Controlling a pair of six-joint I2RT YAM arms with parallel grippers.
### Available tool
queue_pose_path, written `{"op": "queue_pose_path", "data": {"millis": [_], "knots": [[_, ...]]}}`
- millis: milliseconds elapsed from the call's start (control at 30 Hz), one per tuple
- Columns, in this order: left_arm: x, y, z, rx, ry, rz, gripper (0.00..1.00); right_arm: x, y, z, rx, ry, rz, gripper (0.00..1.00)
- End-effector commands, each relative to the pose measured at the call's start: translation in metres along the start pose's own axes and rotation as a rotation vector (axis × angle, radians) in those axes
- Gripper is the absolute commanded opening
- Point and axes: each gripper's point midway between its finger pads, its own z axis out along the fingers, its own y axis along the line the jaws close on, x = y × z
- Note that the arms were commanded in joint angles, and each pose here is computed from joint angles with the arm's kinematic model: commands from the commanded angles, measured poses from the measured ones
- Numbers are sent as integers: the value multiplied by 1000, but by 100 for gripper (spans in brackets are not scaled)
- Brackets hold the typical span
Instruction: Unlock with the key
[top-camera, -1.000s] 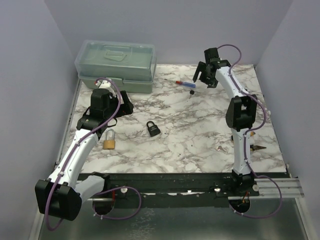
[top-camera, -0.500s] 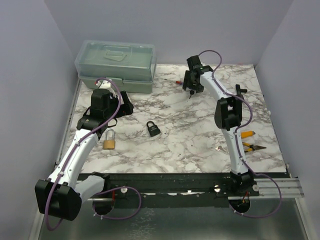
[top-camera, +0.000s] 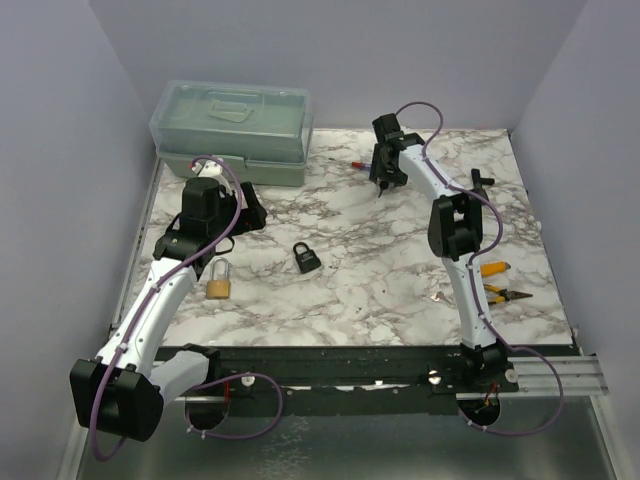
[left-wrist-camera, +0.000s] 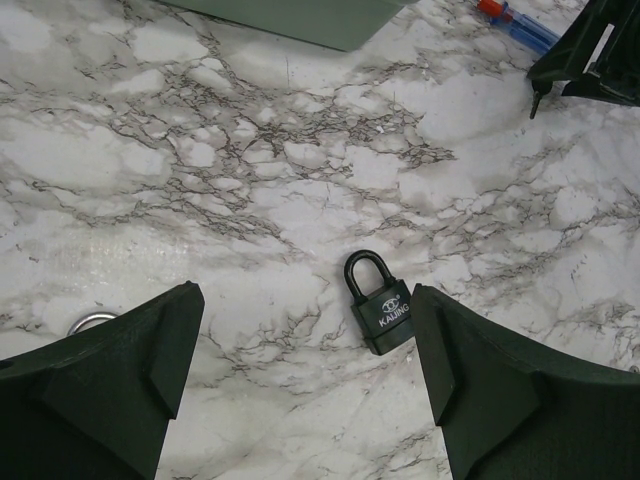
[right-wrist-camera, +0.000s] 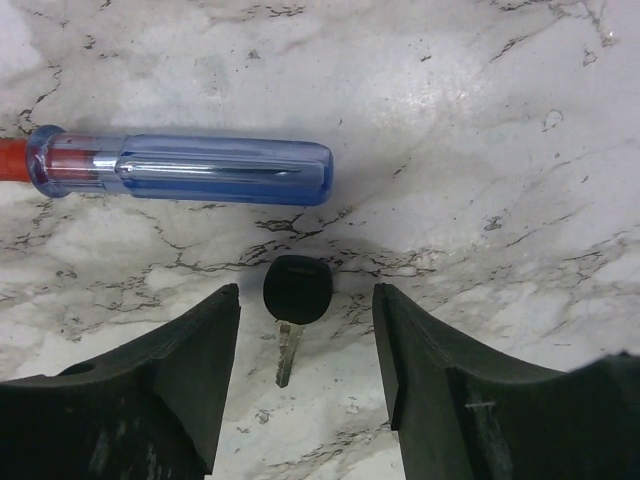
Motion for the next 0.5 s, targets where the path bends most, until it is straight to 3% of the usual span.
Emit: {"op": "queue_pose_path", "data": {"millis": [0, 333, 467], "knots": [[-3, 0, 0, -10, -5, 9, 92, 5, -9, 16, 50, -2, -19, 60], [-2, 0, 0, -10, -3, 10, 91, 17, -12, 28, 75, 23, -39, 50], [-3, 1, -1, -13, -6, 10, 91, 24, -13, 31, 86, 36, -53, 40]]}}
